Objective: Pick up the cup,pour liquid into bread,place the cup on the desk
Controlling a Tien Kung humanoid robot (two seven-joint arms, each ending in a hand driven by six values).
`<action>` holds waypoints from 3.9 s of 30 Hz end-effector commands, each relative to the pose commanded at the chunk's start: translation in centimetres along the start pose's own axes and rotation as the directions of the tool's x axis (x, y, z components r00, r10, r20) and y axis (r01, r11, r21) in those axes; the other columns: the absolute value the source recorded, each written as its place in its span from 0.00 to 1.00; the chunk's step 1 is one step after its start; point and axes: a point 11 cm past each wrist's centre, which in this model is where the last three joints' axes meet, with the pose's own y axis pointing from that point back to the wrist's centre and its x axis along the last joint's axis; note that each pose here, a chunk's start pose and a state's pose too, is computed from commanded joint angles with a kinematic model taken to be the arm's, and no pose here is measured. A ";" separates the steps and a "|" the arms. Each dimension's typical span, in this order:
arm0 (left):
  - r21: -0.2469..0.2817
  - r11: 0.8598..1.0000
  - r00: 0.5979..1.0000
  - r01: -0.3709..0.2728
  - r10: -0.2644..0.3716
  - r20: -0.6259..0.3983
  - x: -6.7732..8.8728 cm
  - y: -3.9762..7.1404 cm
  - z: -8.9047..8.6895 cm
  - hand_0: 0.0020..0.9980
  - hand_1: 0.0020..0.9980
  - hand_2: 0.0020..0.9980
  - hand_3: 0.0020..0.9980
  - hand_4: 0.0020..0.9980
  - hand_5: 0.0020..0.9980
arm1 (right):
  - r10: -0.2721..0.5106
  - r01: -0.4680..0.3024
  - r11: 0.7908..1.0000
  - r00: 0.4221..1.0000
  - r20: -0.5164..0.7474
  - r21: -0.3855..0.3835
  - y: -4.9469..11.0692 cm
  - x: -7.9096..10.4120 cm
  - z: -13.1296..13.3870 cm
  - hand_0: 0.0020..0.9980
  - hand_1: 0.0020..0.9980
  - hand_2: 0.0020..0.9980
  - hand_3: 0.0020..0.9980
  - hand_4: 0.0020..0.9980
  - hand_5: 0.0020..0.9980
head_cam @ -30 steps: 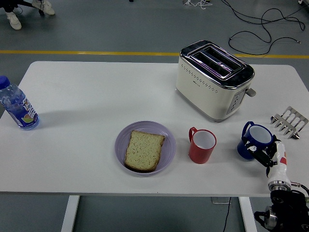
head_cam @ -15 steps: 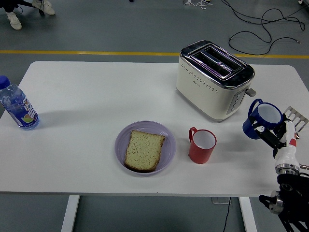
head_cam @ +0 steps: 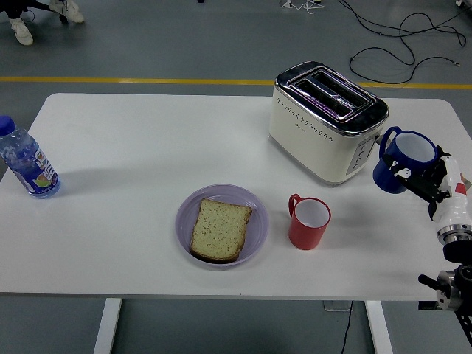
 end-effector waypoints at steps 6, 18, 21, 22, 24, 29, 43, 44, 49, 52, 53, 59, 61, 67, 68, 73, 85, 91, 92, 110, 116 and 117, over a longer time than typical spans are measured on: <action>-0.001 1.000 1.000 -0.001 0.001 -0.001 0.0 0.0 0.1 0.66 0.70 0.72 0.61 0.35 0.93 | -0.034 0.036 0.999 0.999 -0.035 0.035 0.3 -0.6 -1.9 0.31 0.32 0.49 0.54 0.67 0.02; -0.003 1.000 1.000 -0.002 0.002 -0.002 0.1 0.0 0.3 0.66 0.70 0.72 0.61 0.35 0.93 | -0.057 0.061 0.994 0.997 -0.047 0.088 0.8 -1.6 -3.9 0.28 0.30 0.48 0.54 0.67 0.00; -0.003 1.000 1.000 -0.002 0.002 0.000 0.2 0.0 0.3 0.66 0.70 0.72 0.61 0.35 0.93 | -0.064 0.069 0.992 0.997 -0.046 0.106 0.9 -1.9 -4.3 0.28 0.30 0.48 0.54 0.67 0.00; -0.003 1.000 1.000 -0.002 0.002 -0.002 0.1 0.0 0.3 0.66 0.70 0.72 0.61 0.35 0.93 | -0.067 0.072 0.991 0.997 -0.046 0.110 0.9 -2.0 -4.5 0.28 0.30 0.48 0.54 0.67 0.00; -0.004 1.000 1.000 0.000 0.000 -0.004 0.1 0.0 0.3 0.66 0.70 0.72 0.61 0.35 0.93 | -0.073 0.078 0.990 0.996 -0.046 0.115 0.9 -2.2 -4.7 0.27 0.30 0.48 0.53 0.67 0.00; -0.005 1.000 1.000 0.000 0.000 -0.004 0.0 0.0 0.3 0.66 0.70 0.72 0.61 0.35 0.93 | -0.089 0.094 0.989 0.995 -0.048 0.117 1.0 -2.6 -4.8 0.27 0.30 0.48 0.53 0.67 0.00; -0.005 1.000 1.000 0.001 -0.001 -0.004 0.0 0.0 0.4 0.66 0.70 0.72 0.61 0.35 0.93 | -0.104 0.109 0.988 0.993 -0.054 0.112 1.1 -2.8 -5.0 0.27 0.29 0.47 0.53 0.66 0.00; -0.005 1.000 1.000 0.001 -0.001 -0.004 0.0 0.1 0.4 0.66 0.70 0.72 0.61 0.35 0.93 | -0.107 0.113 0.987 0.993 -0.056 0.113 1.2 -2.8 -5.1 0.27 0.29 0.47 0.53 0.66 0.00; -0.004 1.000 1.000 0.000 0.000 -0.005 0.0 0.1 0.4 0.66 0.70 0.72 0.61 0.35 0.93 | -0.119 0.125 0.986 0.991 -0.064 0.106 1.3 -3.0 -5.2 0.26 0.29 0.47 0.53 0.65 0.00; -0.006 1.000 1.000 -0.001 0.001 -0.005 0.1 0.1 0.4 0.66 0.70 0.72 0.61 0.35 0.93 | -0.137 0.144 0.985 0.988 -0.076 0.095 1.4 -3.3 -5.3 0.26 0.29 0.47 0.53 0.65 0.00; -0.006 1.000 1.000 -0.001 0.001 -0.005 0.1 0.1 0.5 0.66 0.70 0.72 0.61 0.35 0.93 | -0.138 0.145 0.985 0.987 -0.077 0.094 1.5 -3.3 -5.3 0.26 0.29 0.47 0.53 0.65 0.00; -0.007 1.000 1.000 -0.001 0.001 -0.006 0.0 0.1 0.5 0.66 0.70 0.72 0.61 0.35 0.93 | -0.175 0.180 0.981 0.982 -0.077 0.069 1.8 -3.8 -5.3 0.26 0.30 0.47 0.53 0.65 0.00; -0.008 1.000 1.000 -0.001 0.001 -0.006 0.1 0.1 0.5 0.66 0.70 0.72 0.61 0.34 0.93 | -0.184 0.189 0.980 0.980 -0.077 0.066 1.8 -3.9 -5.4 0.26 0.29 0.47 0.53 0.65 0.00; -0.007 1.000 1.000 -0.004 0.004 -0.003 0.2 0.1 0.6 0.66 0.70 0.72 0.61 0.34 0.93 | -0.207 0.212 0.976 0.975 -0.077 0.059 2.0 -4.2 -5.7 0.26 0.29 0.47 0.53 0.65 0.00; -0.007 1.000 1.000 -0.004 0.004 -0.003 0.2 0.1 0.6 0.66 0.70 0.72 0.61 0.34 0.93 | -0.208 0.213 0.975 0.975 -0.077 0.058 2.0 -4.3 -5.7 0.26 0.29 0.47 0.53 0.65 0.00; -0.009 1.000 1.000 -0.005 0.005 -0.003 0.2 0.1 0.7 0.66 0.70 0.72 0.61 0.34 0.93 | -0.218 0.224 0.972 0.972 -0.087 0.067 2.1 -4.5 -6.0 0.26 0.29 0.47 0.53 0.65 0.00; -0.012 1.000 1.000 -0.008 0.008 -0.002 0.4 0.1 0.8 0.66 0.70 0.72 0.61 0.34 0.93 | -0.233 0.241 0.968 0.967 -0.107 0.074 2.0 -5.0 -6.2 0.27 0.29 0.47 0.53 0.64 0.00; -0.013 1.000 1.000 -0.009 0.009 -0.005 0.4 0.1 0.9 0.66 0.70 0.72 0.61 0.34 0.93 | -0.234 0.244 0.967 0.964 -0.124 0.075 2.1 -5.0 -6.2 0.27 0.29 0.47 0.53 0.64 0.00; -0.013 1.000 1.000 -0.010 0.010 -0.005 0.5 0.1 0.9 0.66 0.70 0.72 0.61 0.34 0.93 | -0.234 0.245 0.967 0.964 -0.126 0.075 2.1 -5.0 -6.2 0.27 0.29 0.47 0.53 0.64 0.00; -0.018 1.000 1.000 -0.020 0.020 -0.007 1.0 0.2 1.2 0.66 0.70 0.72 0.61 0.35 0.93 | -0.232 0.248 0.965 0.959 -0.162 0.085 2.1 -5.1 -6.4 0.26 0.29 0.47 0.53 0.64 0.00; -0.014 1.000 1.000 -0.017 0.017 -0.002 0.9 0.2 1.1 0.66 0.70 0.72 0.61 0.35 0.92 | -0.229 0.246 0.965 0.959 -0.168 0.090 2.0 -5.0 -6.6 0.26 0.29 0.47 0.53 0.64 0.00; -0.014 1.000 1.000 -0.016 0.016 -0.002 0.8 0.2 1.2 0.66 0.70 0.72 0.61 0.35 0.92 | -0.228 0.245 0.965 0.959 -0.167 0.092 2.0 -5.0 -6.6 0.26 0.29 0.47 0.53 0.64 0.00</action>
